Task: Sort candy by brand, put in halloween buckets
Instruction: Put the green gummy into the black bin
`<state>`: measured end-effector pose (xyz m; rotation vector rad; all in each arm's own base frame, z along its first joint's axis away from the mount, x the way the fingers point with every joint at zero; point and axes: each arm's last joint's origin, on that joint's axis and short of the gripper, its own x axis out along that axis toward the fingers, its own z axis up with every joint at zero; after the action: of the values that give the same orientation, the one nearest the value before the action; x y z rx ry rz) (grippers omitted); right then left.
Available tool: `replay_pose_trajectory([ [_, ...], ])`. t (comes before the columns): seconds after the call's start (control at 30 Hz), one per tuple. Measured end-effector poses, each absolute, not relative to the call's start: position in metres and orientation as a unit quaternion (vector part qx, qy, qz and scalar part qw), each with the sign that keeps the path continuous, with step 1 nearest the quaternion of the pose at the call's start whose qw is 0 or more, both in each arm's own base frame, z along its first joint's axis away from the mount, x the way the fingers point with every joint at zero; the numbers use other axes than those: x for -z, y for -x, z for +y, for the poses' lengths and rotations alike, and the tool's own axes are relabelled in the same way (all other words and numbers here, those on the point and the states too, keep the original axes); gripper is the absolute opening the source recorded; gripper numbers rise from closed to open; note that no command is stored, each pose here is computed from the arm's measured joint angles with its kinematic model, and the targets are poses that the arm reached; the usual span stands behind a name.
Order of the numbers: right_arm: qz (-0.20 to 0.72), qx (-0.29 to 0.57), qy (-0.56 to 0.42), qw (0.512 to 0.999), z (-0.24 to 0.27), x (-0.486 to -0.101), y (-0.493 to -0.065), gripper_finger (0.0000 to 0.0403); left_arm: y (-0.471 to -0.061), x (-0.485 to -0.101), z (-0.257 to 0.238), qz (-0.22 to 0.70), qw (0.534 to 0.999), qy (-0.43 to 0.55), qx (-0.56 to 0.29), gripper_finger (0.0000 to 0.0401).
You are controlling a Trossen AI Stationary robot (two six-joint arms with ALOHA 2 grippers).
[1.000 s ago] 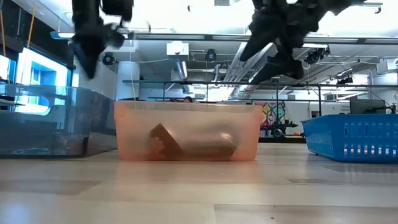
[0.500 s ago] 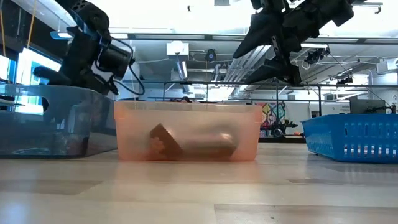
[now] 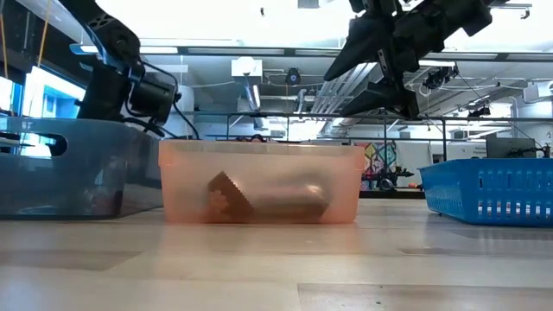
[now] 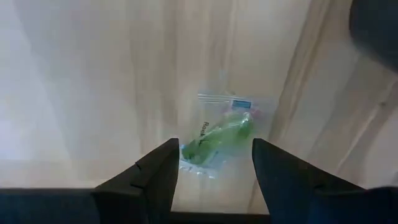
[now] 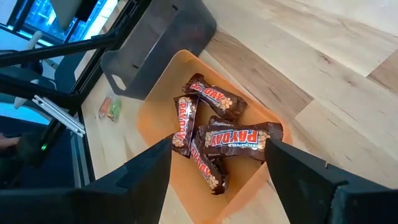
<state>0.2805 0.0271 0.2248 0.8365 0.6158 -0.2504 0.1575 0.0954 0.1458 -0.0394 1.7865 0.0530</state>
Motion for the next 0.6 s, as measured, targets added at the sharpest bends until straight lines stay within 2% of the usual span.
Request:
replay_pose_trajectory([
  [0.1, 0.295, 0.117, -0.398, 0.861, 0.029, -0.225, -0.28, 0.0252, -0.153, -0.139, 0.094, 0.781, 0.624, 0.013, -0.019, 0.0185],
  [0.2, 0.296, 0.115, -0.397, 0.861, 0.03, -0.225, -0.28, 0.0252, -0.15, -0.135, 0.092, 0.785, 0.619, 0.015, -0.016, 0.0159],
  [0.43, 0.296, 0.114, -0.397, 0.861, 0.031, -0.225, -0.28, 0.0252, -0.155, -0.149, 0.095, 0.777, 0.628, 0.019, -0.032, 0.0021],
  [0.5, 0.296, 0.114, -0.397, 0.861, 0.031, -0.225, -0.28, 0.0252, -0.158, -0.161, 0.097, 0.77, 0.636, 0.02, -0.049, 0.0013],
  [0.6, 0.297, 0.114, -0.396, 0.862, 0.031, -0.225, -0.28, 0.0252, -0.163, -0.185, 0.102, 0.758, 0.646, -0.007, -0.096, 0.003],
])
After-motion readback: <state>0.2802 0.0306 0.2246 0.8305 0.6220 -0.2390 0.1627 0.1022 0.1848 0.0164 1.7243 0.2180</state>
